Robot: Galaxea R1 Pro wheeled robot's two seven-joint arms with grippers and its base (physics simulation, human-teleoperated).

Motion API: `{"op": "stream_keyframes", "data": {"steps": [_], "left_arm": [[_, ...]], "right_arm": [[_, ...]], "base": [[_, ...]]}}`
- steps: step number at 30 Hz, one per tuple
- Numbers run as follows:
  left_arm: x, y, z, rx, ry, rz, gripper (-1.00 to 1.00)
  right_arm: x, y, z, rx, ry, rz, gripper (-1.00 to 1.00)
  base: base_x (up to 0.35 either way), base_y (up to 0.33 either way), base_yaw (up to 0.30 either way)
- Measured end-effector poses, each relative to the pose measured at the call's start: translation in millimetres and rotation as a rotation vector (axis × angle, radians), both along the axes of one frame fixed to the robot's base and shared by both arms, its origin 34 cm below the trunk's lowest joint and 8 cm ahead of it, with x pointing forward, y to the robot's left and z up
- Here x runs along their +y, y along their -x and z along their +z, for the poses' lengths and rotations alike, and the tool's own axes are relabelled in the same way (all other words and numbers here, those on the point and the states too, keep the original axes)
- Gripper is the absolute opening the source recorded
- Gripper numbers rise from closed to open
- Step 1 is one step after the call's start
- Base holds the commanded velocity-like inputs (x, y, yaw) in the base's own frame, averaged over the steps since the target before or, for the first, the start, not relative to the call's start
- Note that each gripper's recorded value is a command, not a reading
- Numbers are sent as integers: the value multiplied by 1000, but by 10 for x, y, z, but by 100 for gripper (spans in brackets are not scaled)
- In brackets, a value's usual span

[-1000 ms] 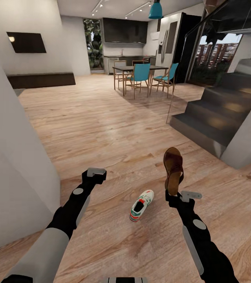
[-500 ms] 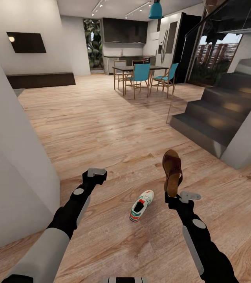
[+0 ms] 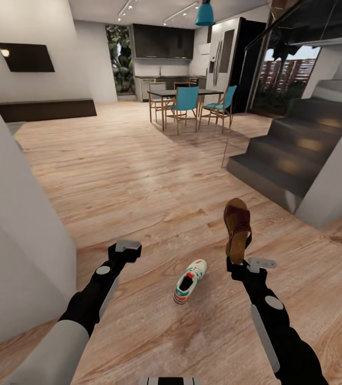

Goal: Pick up the two gym shoes and the two sandals from the corridor floor and place them onto the hallstand (shoe rack) in the corridor, making sure they are on the rack and not on the floor. Arrange them so the two gym shoes are next to each other and the two sandals are next to each other.

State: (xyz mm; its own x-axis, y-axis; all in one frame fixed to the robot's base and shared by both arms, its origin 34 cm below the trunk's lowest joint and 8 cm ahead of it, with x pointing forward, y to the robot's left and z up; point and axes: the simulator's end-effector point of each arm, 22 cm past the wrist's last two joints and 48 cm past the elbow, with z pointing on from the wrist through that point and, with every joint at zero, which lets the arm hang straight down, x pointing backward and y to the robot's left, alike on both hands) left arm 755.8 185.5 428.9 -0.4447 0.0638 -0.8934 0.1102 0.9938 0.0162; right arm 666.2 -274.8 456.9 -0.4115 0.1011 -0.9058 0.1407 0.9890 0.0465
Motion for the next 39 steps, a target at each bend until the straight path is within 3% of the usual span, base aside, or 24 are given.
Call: {"op": "stream_keyframes", "data": {"steps": [16, 39], "left_arm": [[-6, 3, -6, 0, -2, -2, 100], [6, 2, -8, 0, -3, -1, 100]], "right_arm": [[-1, -18, 61, -14, 0, 0, -100], [0, -17, 60, -14, 0, 0, -100]], "base": [[130, 188, -296], [1, -71, -300]]}}
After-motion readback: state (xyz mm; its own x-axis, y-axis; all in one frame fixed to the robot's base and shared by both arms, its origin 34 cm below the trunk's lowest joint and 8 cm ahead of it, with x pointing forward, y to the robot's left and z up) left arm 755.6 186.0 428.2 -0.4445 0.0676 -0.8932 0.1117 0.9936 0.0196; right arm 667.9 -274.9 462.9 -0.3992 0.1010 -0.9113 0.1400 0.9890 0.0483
